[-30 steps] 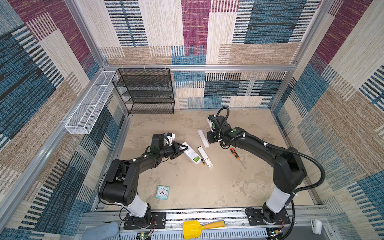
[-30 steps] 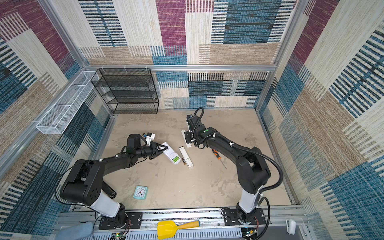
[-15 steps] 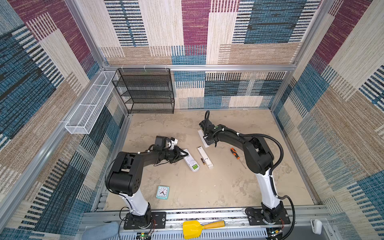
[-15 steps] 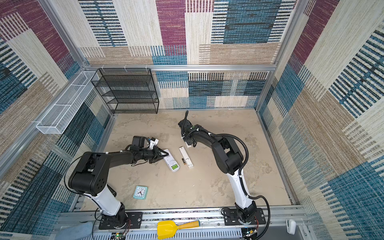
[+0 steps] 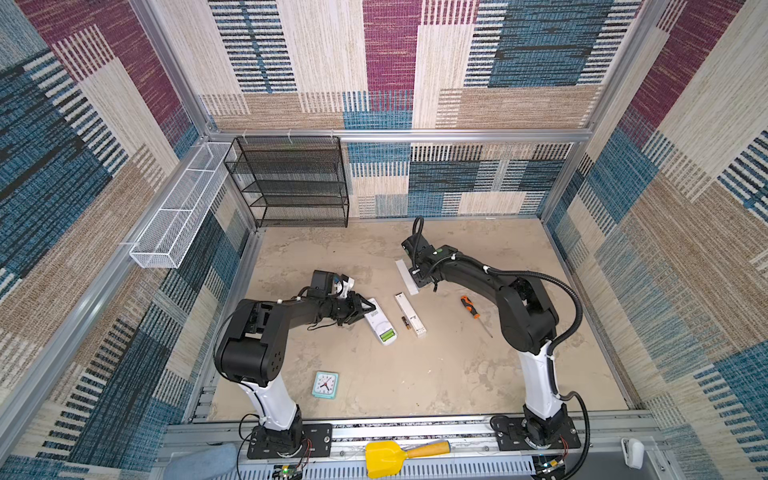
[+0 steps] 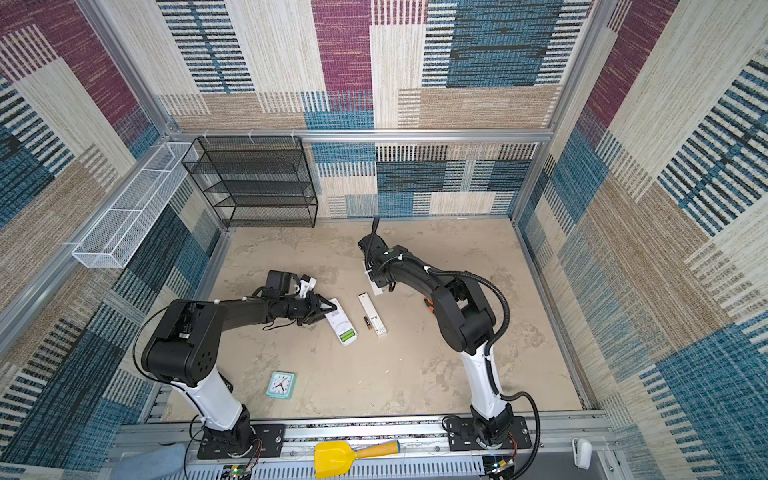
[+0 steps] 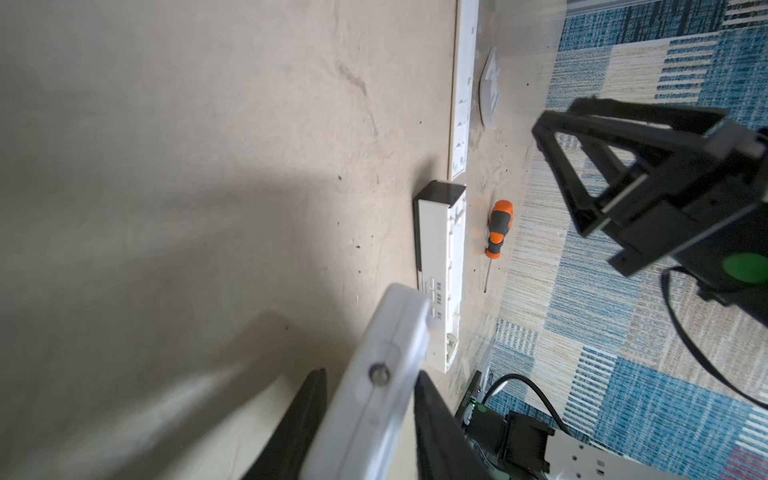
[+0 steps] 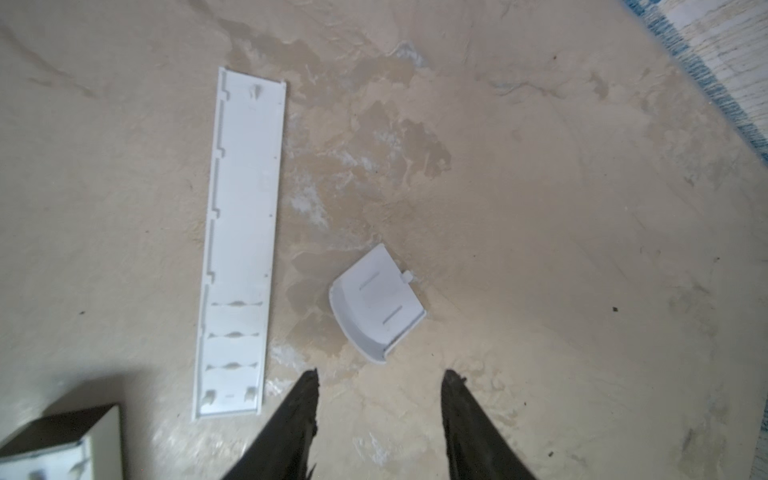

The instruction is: Unload the batteries from the remote control

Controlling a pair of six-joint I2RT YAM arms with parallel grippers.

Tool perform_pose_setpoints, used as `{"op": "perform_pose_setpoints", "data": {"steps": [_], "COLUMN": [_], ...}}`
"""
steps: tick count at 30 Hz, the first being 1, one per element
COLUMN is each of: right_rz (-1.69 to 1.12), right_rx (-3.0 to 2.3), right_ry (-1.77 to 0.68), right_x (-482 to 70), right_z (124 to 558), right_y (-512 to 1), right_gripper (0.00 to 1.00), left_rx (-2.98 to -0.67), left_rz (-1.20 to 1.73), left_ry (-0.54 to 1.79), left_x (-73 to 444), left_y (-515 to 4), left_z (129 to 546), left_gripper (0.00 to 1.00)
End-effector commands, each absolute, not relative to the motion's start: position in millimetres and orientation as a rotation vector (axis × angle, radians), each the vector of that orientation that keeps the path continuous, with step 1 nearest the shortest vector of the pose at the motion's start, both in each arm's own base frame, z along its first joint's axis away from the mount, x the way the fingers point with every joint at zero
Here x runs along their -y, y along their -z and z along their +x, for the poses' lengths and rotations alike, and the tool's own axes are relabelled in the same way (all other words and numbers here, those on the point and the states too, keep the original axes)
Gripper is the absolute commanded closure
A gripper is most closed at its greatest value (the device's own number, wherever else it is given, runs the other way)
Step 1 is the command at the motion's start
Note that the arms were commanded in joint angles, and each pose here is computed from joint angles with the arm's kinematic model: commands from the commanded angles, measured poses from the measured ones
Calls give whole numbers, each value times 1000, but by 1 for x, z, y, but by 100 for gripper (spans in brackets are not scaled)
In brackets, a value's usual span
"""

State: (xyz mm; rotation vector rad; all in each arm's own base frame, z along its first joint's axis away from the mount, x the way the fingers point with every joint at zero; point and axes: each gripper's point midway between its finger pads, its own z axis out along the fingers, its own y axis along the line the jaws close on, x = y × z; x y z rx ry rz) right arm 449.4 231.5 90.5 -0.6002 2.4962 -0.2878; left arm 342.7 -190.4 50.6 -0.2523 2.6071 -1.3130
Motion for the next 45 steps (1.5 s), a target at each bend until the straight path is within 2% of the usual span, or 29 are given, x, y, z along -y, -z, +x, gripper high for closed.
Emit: {"op": "perform_pose_setpoints", "data": {"steps": [1, 5, 11, 16, 23, 32, 34, 37, 40, 43, 45], "right_rz": [-560, -490, -302, -152, -162, -162, -172, -177, -178, -180, -165], "right_rx": [-2466, -2492, -2593, -2634, -2642, -2736, -2753, -2745, -2714, -2678, -2646], "right_ry": [219, 132, -53, -231, -306, -137, -162, -195, -203, -214, -235], "right_x": [-231, -205, -144, -114, -115, -100, -104, -109, -109, -109, -111], "right_z": [445, 423, 378, 345, 343, 357, 357, 358, 359, 358, 358], "right_y": [-111, -121, -108, -90, -75, -36, -29, -31, -43, -54, -64], "right_gripper": [47, 44, 39, 38, 38, 38, 42, 64, 76, 84, 86], "left_rx": [-2612, -2617, -2638, -2636, -2594, -2564, -2559, -2546, -2513, -2479, -2458], "left_rz": [-196, -195, -187, -185, -159, -118, -110, -95, -67, -5, 60], "left_ry": [1226, 1140, 991, 977, 1030, 1056, 1058, 1062, 1059, 1067, 1080], "left_x": [181, 168, 151, 149, 154, 161, 163, 165, 170, 184, 197], "left_y": [-53, -62, -70, -78, -100, -113, -114, -119, -130, -143, -153], "left_z": [345, 350, 352, 352, 343, 323, 319, 314, 309, 304, 297], "left_gripper": [55, 48, 48, 49, 52, 54, 55, 55, 56, 57, 57]}}
